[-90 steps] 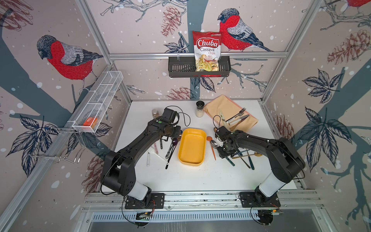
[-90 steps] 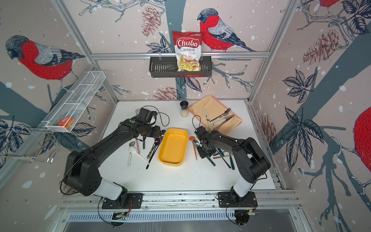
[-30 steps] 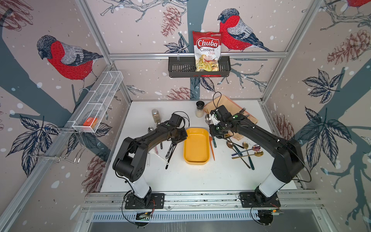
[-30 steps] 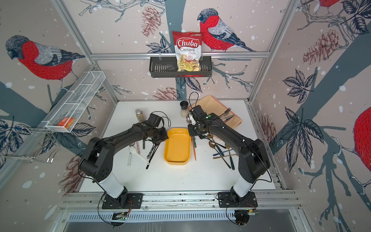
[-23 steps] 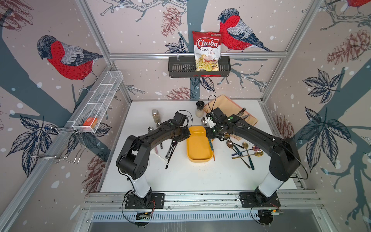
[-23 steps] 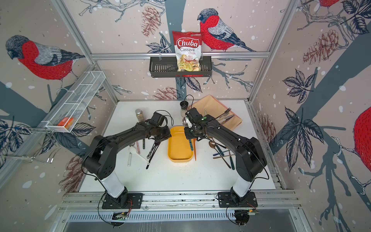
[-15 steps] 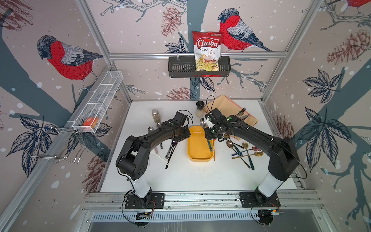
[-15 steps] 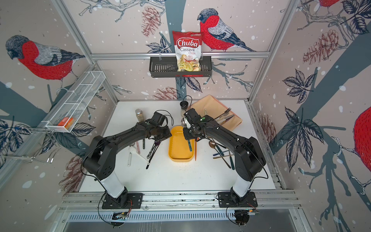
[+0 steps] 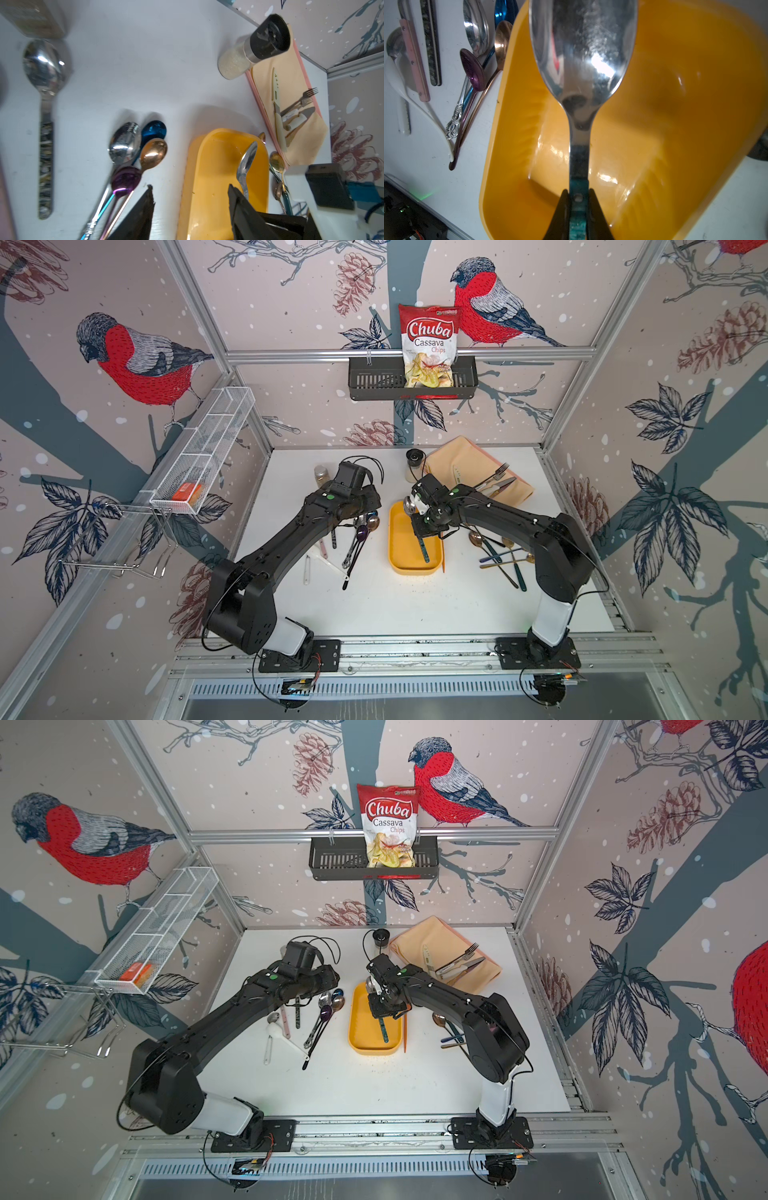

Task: Put the spoon into the storage box
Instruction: Move the storage box to the center of the board, then place the spoon in the storage box, then pick up the spoon from the center of the board, then place the spoon at the center of the board, then pick up the spoon from the center of the board.

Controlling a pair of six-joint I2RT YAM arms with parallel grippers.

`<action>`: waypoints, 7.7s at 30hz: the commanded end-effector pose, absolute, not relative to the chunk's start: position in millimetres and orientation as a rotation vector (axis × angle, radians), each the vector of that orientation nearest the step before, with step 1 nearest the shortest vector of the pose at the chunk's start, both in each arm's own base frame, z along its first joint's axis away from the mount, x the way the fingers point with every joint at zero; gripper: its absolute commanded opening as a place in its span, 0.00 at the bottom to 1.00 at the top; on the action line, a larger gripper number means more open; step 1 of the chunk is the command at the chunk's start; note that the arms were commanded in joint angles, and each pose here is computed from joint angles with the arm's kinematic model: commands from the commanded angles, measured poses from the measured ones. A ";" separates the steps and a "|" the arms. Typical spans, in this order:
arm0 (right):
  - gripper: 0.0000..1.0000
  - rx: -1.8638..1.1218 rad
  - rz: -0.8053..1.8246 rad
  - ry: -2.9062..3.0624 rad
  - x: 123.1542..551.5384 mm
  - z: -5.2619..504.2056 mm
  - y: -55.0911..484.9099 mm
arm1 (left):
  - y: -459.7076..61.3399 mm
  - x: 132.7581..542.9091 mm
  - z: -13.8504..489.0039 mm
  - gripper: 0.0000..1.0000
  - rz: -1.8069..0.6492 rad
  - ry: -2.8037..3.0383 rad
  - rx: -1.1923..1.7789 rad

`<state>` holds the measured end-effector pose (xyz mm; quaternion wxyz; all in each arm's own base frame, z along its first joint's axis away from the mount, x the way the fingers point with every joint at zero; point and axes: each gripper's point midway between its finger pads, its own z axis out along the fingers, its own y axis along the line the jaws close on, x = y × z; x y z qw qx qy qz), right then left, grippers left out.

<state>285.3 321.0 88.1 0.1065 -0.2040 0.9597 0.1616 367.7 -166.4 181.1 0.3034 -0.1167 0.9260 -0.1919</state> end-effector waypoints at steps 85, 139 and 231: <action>0.45 -0.565 0.264 2.786 300.8 105.1 267.5 | -31.9 240.4 1.0 0.18 -0.175 2.767 -1.038; 0.45 -0.391 0.382 2.745 313.3 123.9 235.6 | -151.5 327.3 126.0 0.05 -0.358 2.696 -0.317; 0.51 -0.247 0.442 2.704 314.5 132.2 193.6 | -271.4 321.3 156.4 0.08 -0.780 2.732 0.133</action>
